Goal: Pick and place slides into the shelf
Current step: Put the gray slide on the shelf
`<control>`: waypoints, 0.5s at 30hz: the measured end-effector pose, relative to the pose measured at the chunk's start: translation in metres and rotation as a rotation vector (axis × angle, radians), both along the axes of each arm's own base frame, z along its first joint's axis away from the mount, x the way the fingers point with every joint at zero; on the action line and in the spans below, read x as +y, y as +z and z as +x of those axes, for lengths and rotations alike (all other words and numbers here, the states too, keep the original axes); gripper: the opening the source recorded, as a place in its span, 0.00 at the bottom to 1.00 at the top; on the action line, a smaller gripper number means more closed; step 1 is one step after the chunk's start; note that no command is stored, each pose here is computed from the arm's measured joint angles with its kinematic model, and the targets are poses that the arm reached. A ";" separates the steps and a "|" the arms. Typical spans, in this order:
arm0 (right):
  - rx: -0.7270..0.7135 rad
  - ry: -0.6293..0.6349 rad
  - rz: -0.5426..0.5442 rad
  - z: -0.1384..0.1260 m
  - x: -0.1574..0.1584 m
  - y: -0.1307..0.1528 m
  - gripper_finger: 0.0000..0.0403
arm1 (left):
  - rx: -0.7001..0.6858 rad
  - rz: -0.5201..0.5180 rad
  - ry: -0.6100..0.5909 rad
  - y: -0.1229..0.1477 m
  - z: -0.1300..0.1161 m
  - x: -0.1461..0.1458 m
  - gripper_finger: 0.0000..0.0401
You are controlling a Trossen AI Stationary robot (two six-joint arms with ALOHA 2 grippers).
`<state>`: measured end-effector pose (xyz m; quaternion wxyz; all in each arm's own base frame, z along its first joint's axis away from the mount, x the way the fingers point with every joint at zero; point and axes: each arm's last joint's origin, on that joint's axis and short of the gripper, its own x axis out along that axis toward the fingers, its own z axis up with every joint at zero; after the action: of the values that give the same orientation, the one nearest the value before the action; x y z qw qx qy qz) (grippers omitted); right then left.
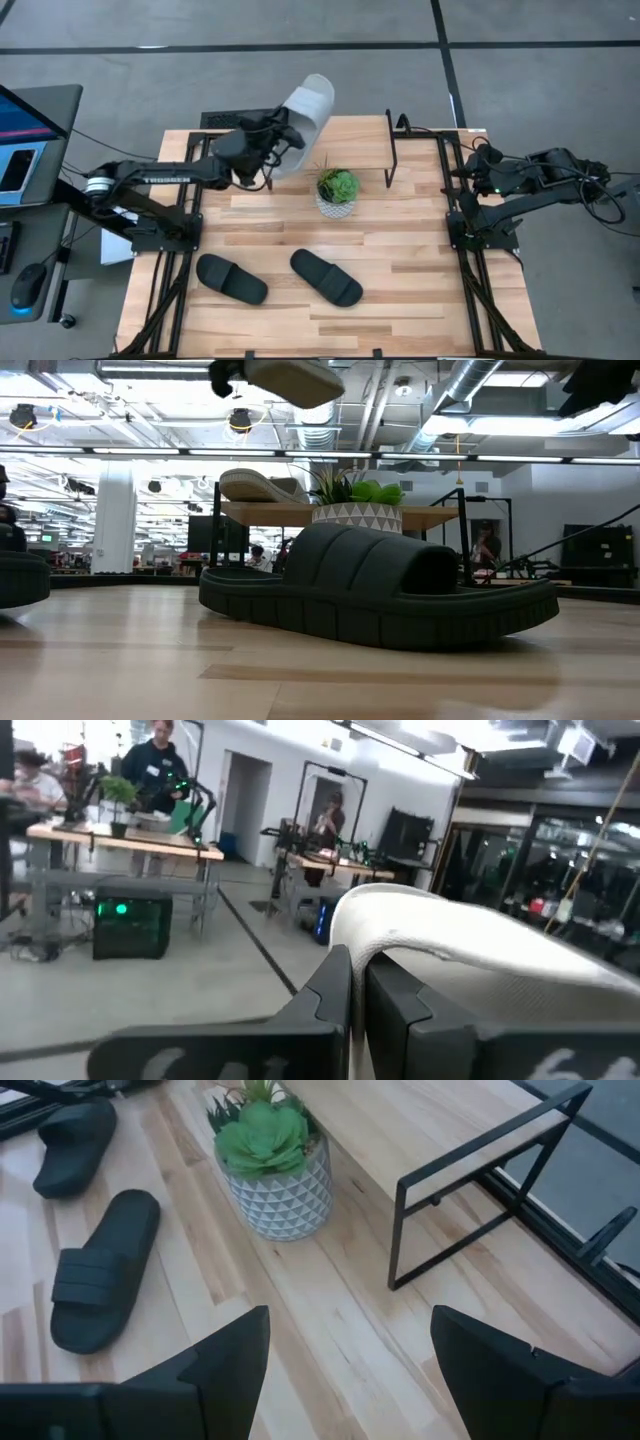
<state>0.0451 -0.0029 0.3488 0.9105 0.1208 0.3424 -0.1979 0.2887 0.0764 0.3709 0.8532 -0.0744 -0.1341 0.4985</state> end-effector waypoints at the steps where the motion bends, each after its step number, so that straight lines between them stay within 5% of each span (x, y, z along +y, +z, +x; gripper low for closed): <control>1: 0.000 0.000 0.001 0.000 0.000 0.000 0.67 | 0.030 0.003 0.002 0.002 0.007 0.002 0.00; 7: -0.001 -0.012 0.010 0.000 0.000 0.000 0.67 | 0.142 -0.102 0.050 0.010 0.051 0.026 0.00; 15: 0.025 -0.012 0.005 -0.002 0.000 -0.002 0.67 | 0.146 -0.227 0.072 0.005 0.079 0.061 0.00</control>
<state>0.0429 -0.0034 0.3469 0.9046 0.1226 0.3535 -0.2043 0.3676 0.1378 0.3758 0.8285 -0.1292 -0.0172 0.5447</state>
